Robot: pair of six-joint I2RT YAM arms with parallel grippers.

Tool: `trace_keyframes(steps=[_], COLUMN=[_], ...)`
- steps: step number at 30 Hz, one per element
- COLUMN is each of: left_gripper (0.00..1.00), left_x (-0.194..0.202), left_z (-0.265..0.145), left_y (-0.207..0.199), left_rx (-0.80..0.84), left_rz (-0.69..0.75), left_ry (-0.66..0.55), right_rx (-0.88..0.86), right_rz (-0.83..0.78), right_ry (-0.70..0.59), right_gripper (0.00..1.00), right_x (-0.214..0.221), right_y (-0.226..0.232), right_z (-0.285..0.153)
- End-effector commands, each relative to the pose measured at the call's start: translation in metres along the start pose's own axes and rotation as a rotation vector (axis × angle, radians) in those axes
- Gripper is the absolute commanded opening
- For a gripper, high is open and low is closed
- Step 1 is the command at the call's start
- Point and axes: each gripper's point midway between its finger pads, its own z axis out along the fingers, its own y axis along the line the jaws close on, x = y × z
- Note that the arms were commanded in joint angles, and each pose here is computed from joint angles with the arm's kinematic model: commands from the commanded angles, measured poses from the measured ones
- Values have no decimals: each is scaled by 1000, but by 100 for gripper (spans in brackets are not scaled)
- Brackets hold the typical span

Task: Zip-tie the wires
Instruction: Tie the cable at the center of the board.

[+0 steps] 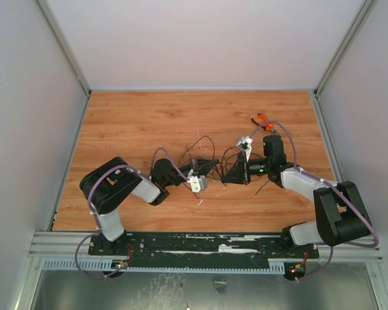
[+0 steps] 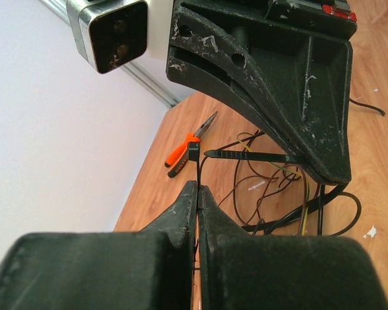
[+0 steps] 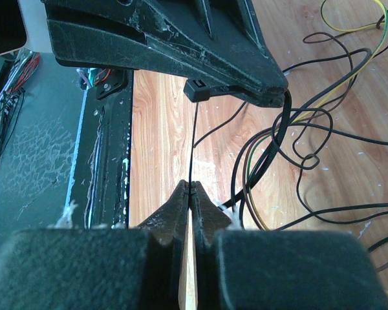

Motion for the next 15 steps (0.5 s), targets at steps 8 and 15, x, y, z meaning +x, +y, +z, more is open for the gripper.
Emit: trace_keyframes(steps=[8,15], left_gripper=[0,0], left_x=[-8,-8], left_z=[1,2], left_y=[4,3], left_rx=[-27,-27], left_rz=[16,17], left_ry=[-29,-31], right_rx=[-15,-18], right_rz=[-28,-26], right_ry=[-16,-12], right_gripper=[0,0], right_x=[-7,-3], right_y=[4,7], right_z=[-2,-2])
